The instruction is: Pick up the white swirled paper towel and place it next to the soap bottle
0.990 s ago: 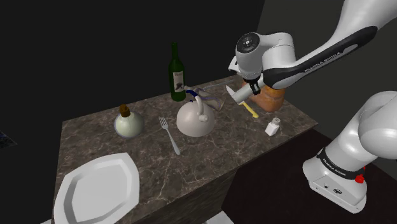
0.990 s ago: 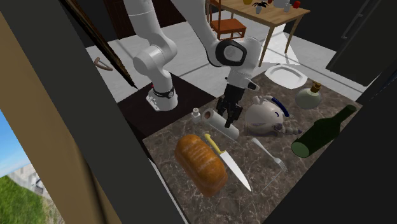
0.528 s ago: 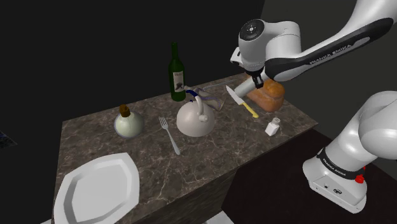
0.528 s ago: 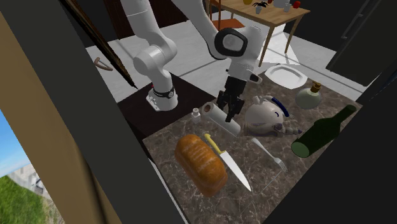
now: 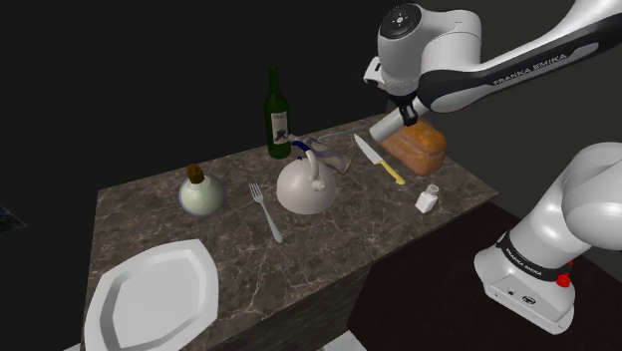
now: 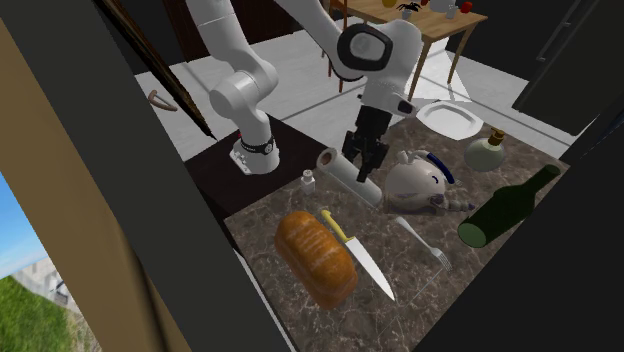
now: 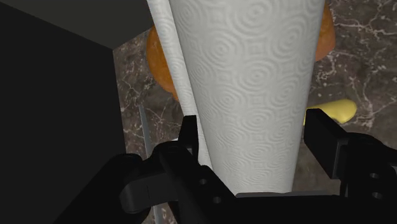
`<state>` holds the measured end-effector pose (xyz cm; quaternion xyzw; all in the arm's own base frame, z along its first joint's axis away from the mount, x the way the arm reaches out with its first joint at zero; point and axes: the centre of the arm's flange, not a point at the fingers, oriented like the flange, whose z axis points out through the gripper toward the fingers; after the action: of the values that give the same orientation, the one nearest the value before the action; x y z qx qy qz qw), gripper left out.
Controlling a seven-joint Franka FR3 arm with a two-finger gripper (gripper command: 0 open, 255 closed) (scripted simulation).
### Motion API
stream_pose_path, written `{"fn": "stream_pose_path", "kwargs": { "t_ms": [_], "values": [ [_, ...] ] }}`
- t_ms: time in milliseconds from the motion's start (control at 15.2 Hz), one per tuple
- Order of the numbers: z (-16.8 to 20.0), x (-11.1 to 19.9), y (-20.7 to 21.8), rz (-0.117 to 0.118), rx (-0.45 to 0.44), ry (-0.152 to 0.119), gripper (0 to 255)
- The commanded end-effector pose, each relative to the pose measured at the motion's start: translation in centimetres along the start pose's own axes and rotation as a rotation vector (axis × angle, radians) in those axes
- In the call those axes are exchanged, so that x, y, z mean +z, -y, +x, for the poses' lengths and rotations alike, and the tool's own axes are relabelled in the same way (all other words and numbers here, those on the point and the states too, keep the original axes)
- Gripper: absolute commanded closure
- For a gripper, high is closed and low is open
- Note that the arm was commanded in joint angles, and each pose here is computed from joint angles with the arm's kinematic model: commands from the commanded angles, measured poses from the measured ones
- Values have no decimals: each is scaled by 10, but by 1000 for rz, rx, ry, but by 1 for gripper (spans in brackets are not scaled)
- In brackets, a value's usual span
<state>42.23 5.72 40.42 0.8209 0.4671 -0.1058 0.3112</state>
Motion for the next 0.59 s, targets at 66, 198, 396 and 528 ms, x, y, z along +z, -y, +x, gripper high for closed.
{"fn": "stream_pose_path", "kwargs": {
  "t_ms": [66,198,396,528],
  "values": [
    [-8,-14,-6,0,0,0,255],
    [-13,-22,-11,0,0,0,255],
    [-20,-34,-17,0,0,0,255],
    [-25,-42,-22,0,0,0,255]
  ]
}}
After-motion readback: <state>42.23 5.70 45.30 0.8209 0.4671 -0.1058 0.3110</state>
